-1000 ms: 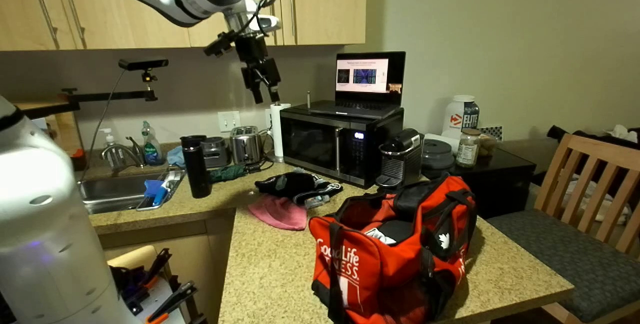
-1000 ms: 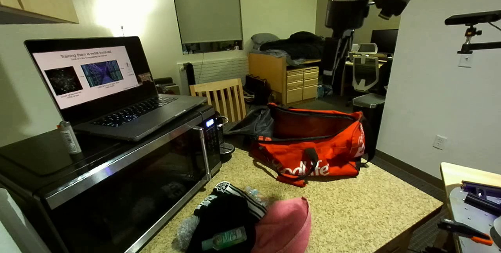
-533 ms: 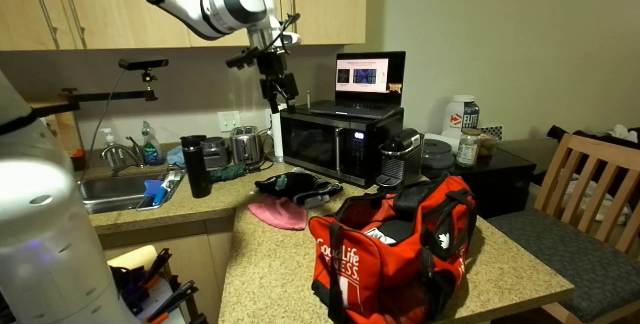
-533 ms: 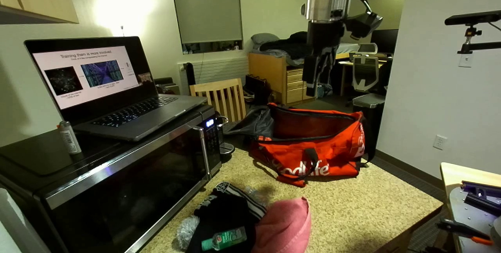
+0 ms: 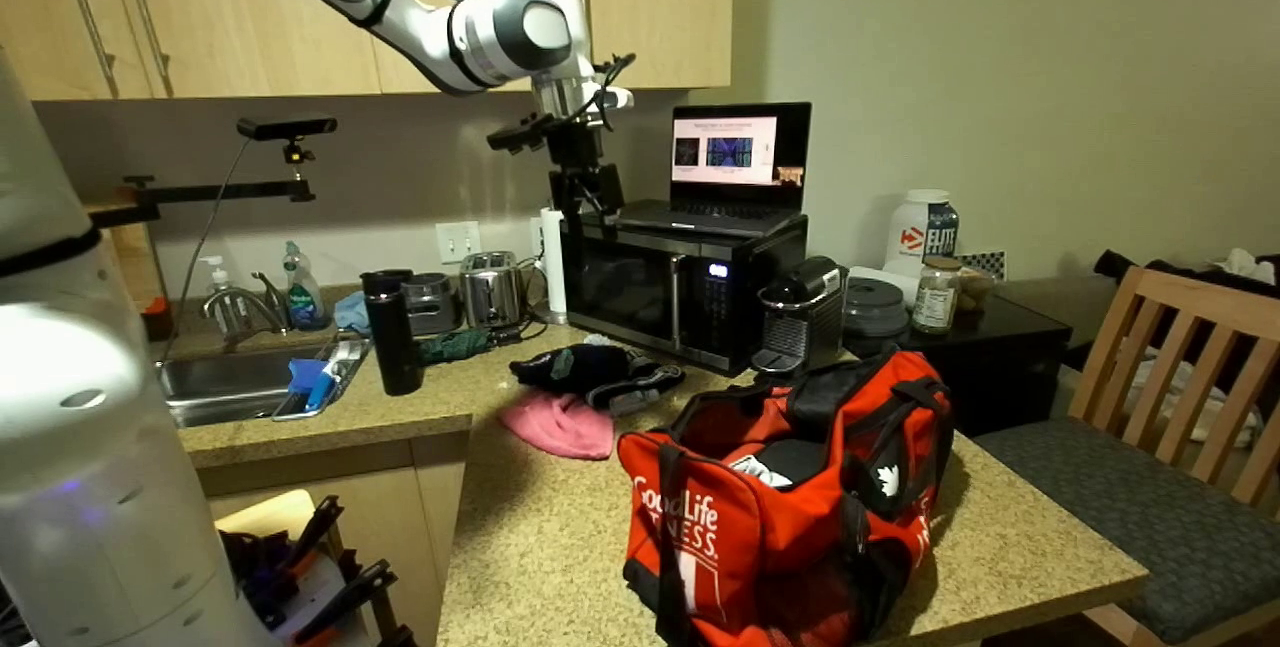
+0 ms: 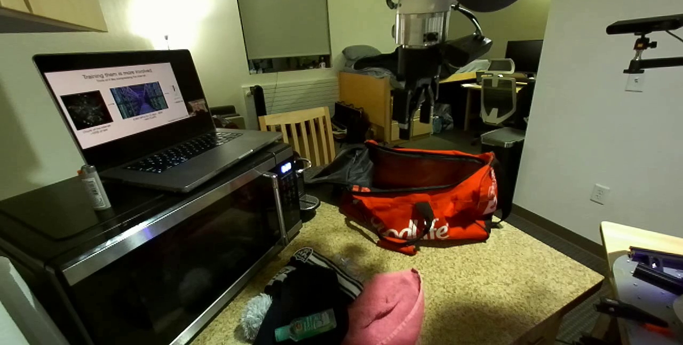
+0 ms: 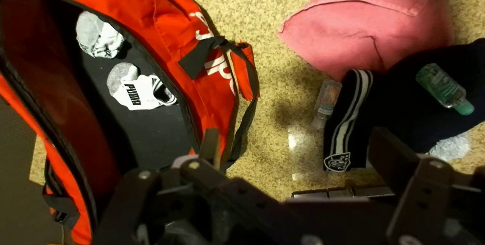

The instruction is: Put the bottle into the bag.

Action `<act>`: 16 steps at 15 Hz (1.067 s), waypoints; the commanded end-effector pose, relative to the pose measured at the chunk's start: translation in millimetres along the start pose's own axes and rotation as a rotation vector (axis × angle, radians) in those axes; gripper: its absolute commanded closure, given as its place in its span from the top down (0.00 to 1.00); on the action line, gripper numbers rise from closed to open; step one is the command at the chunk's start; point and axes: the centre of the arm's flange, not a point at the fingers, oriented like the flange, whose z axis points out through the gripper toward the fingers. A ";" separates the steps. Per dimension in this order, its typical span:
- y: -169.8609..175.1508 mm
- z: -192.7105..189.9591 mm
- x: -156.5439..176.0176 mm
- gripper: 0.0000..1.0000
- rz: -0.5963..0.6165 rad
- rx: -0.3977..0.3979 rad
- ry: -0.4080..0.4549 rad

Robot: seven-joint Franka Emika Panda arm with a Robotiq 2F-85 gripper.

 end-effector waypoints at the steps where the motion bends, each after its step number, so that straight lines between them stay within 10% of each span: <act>1: -7.7 11.3 18.3 1.00 -0.008 -0.027 0.021; 16: -44.6 101.9 57.2 1.00 -0.072 0.008 0.001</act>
